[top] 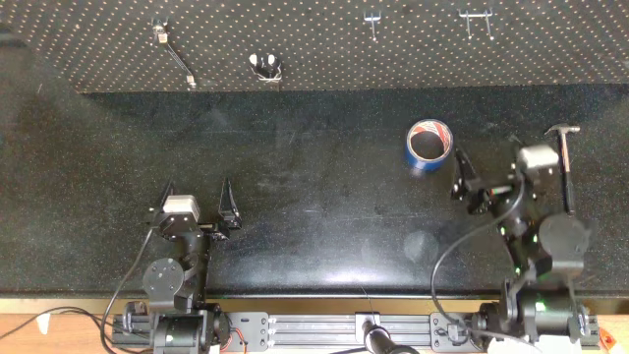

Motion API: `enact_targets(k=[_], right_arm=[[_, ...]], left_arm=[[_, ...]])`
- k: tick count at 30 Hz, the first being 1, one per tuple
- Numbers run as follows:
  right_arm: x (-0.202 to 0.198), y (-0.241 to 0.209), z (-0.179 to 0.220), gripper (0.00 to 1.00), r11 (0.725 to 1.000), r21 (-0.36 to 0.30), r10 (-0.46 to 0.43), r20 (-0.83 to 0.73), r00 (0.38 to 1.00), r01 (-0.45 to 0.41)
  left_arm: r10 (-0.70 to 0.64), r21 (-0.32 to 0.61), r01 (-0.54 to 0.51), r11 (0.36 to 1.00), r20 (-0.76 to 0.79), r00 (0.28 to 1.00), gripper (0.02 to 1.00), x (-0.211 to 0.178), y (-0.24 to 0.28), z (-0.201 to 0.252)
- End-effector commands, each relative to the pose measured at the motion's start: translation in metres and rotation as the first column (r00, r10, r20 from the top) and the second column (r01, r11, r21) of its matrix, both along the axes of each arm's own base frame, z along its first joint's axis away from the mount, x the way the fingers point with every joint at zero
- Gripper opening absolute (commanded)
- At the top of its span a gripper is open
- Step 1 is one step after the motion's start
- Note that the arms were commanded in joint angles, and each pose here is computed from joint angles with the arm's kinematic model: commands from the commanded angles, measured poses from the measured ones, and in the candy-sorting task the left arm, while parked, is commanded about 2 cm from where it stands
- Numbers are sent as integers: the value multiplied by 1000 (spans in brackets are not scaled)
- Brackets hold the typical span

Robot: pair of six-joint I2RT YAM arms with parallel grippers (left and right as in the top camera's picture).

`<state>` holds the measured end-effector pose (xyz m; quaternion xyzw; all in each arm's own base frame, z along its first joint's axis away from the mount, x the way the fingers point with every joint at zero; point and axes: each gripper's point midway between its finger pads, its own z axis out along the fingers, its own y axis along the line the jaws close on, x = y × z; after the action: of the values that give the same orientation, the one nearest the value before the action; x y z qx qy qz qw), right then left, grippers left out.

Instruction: Place Tools Onto Pegboard

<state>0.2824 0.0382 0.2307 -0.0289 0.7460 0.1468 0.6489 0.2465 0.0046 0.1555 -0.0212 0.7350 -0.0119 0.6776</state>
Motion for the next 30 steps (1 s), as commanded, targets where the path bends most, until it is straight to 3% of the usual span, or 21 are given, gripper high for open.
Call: enact_targets(k=[1,3,5,13,20,25,30], right_arm=[[17,21,0,976,992,76,110,-136,985,-100],[27,16,-14,976,996,80,54,-278,959,-32],[38,17,-25,976,999,43,12,-390,921,6],[57,47,-86,976,996,-76,-19,-636,772,-38],[68,71,-116,976,975,-203,-86,-727,681,-94],[75,85,-133,976,965,-225,-89,-763,640,-133],[80,87,-144,976,971,-222,-126,-792,597,-90]], left_arm=[[-12,19,12,1000,4,1000,996,-1,-2,0],[-12,19,12,1000,4,1000,996,-1,-2,0],[-12,19,12,1000,4,1000,996,-1,-2,0],[-12,19,12,1000,4,1000,996,-1,-2,0],[-12,19,12,1000,4,1000,996,-1,-2,0],[-12,19,12,1000,4,1000,996,-1,-2,0],[-12,19,12,1000,4,1000,996,-1,-1,0]])
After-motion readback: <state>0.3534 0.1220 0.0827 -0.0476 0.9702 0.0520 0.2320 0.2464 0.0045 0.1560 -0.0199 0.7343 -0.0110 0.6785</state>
